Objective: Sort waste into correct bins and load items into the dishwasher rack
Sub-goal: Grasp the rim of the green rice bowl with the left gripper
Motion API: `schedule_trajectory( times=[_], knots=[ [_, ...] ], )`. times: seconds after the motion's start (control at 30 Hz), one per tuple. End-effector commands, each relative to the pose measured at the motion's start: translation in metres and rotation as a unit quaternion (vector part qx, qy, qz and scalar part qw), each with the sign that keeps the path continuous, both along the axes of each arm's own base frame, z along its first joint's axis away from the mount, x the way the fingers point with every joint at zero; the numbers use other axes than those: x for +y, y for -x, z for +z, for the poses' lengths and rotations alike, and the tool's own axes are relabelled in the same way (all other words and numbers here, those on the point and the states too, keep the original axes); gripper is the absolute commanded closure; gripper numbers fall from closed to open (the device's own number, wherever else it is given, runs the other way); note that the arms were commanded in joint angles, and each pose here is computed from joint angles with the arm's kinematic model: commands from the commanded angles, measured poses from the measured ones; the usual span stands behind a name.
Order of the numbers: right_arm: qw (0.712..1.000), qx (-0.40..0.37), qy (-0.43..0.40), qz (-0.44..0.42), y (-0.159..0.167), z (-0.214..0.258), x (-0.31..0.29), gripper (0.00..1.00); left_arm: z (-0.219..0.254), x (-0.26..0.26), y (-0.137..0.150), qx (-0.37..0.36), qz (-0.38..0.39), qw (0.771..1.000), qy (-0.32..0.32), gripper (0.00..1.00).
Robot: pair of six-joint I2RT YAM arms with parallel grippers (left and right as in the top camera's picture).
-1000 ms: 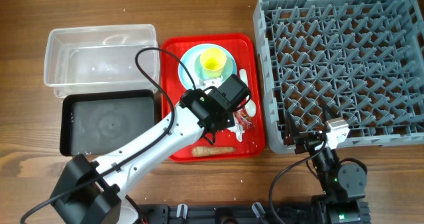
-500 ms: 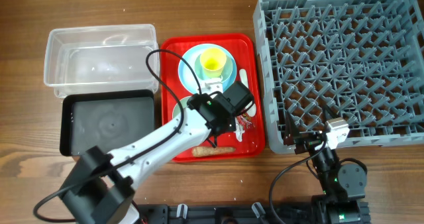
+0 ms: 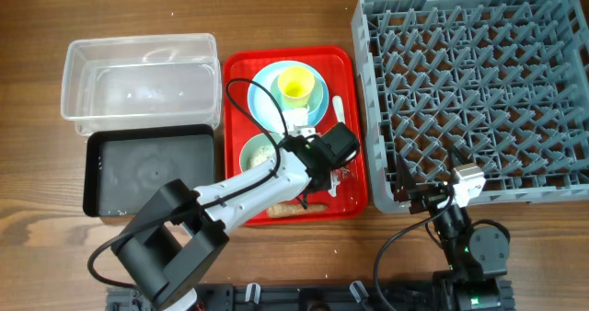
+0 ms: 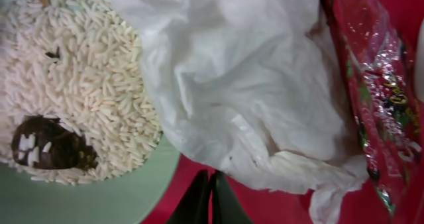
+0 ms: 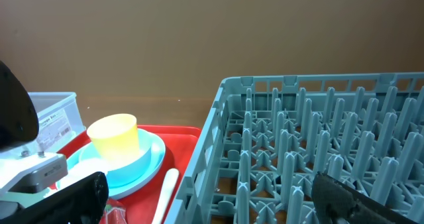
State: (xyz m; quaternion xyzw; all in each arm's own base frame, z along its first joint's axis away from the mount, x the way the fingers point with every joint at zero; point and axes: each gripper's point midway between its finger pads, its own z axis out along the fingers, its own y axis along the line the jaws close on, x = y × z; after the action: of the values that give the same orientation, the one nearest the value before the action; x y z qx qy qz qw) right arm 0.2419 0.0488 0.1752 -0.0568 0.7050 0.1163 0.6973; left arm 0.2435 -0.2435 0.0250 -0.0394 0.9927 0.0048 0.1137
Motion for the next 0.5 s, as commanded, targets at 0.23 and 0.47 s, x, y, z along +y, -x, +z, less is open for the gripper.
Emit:
schedule_trajectory(
  times=[0.23,0.47],
  knots=[
    [1.000,-0.004,0.002,0.002,0.000,0.001,0.000,0.00,0.000,0.034,-0.002,-0.019,0.003,0.996,-0.086,0.96],
    [1.000,-0.004,0.002,0.002,0.000,0.001,0.000,0.00,0.001,0.038,0.008,0.018,0.009,0.997,-0.078,0.96]
  ],
)
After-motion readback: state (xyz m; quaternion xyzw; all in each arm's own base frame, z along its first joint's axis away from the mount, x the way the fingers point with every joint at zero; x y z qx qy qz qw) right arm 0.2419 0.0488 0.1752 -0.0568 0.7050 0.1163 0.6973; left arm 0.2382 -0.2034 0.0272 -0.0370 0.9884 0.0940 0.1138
